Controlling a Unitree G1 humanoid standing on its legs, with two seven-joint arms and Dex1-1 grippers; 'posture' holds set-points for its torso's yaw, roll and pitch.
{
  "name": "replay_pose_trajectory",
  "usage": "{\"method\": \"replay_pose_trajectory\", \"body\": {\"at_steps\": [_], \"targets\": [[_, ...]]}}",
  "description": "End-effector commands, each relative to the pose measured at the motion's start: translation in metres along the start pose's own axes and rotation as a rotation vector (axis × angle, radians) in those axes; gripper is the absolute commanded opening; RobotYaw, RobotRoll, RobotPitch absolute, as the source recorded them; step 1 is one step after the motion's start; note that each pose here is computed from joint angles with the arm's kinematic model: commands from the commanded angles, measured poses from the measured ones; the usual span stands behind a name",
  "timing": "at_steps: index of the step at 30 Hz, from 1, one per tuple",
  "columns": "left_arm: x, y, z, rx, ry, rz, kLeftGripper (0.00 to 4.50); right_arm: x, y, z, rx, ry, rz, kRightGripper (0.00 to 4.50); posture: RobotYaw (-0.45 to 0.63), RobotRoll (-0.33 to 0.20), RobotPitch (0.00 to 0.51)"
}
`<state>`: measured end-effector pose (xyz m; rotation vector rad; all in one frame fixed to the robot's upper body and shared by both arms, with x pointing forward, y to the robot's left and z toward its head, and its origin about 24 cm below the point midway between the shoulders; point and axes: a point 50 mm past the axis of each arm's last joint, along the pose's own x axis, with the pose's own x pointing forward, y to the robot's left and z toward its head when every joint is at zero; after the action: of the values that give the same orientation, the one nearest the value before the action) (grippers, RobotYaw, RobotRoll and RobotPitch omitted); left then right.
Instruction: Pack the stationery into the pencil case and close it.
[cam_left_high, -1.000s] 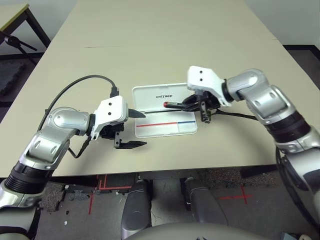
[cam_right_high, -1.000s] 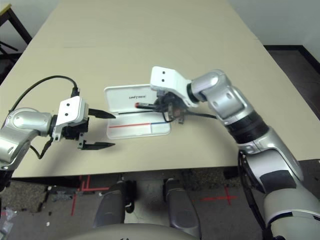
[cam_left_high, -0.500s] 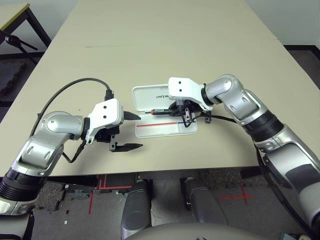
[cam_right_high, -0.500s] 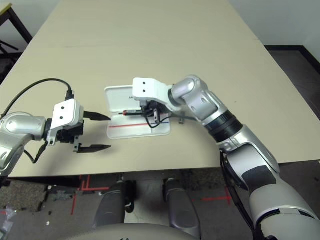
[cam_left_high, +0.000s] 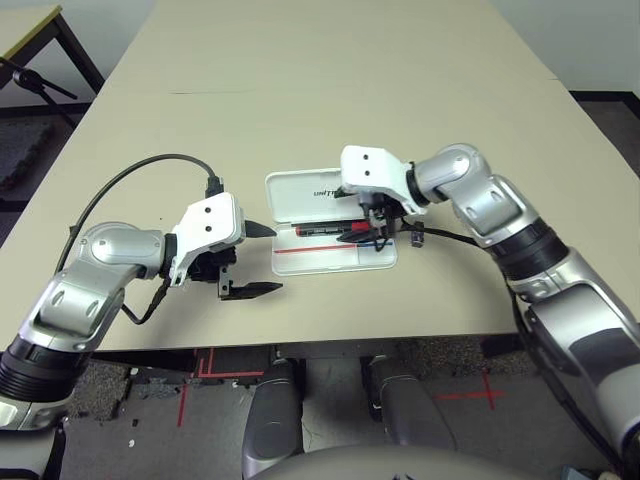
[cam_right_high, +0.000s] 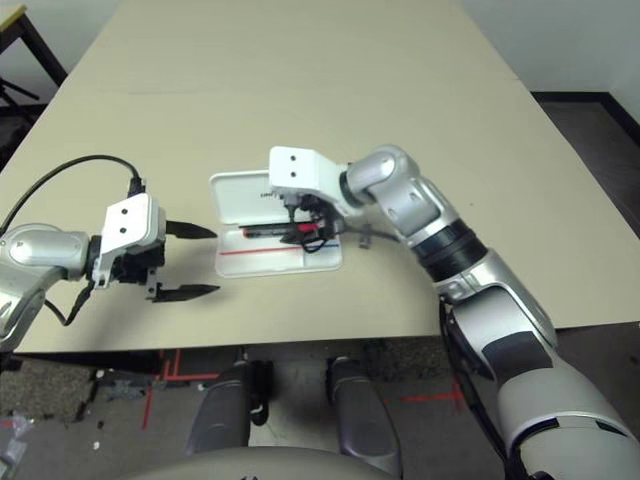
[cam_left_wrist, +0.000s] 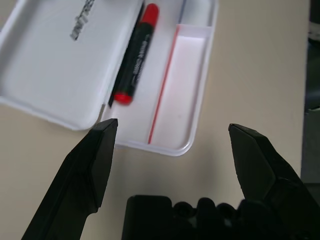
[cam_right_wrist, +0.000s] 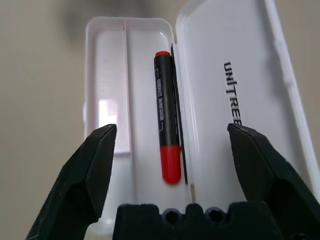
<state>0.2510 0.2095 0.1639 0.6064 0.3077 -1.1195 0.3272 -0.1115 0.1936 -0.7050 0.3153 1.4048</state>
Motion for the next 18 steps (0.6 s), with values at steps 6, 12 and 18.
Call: {"method": "replay_pose_trajectory", "body": {"at_steps": [6, 12, 18], "targets": [[-0.019, 0.01, -0.006, -0.17, 0.143, 0.216, 4.5, -0.064, 0.03, -0.026, 0.191, -0.046, 0.103, 4.48, 0.03, 0.0, 0.162], [-0.035, 0.012, -0.007, -0.241, 0.206, 0.323, 4.5, -0.094, 0.049, -0.044, 0.279, 0.001, 0.091, 4.48, 0.02, 0.0, 0.163], [-0.048, 0.014, -0.015, -0.342, 0.348, 0.421, 4.5, -0.091, 0.053, -0.046, 0.291, 0.003, 0.086, 4.48, 0.02, 0.0, 0.162]]}}
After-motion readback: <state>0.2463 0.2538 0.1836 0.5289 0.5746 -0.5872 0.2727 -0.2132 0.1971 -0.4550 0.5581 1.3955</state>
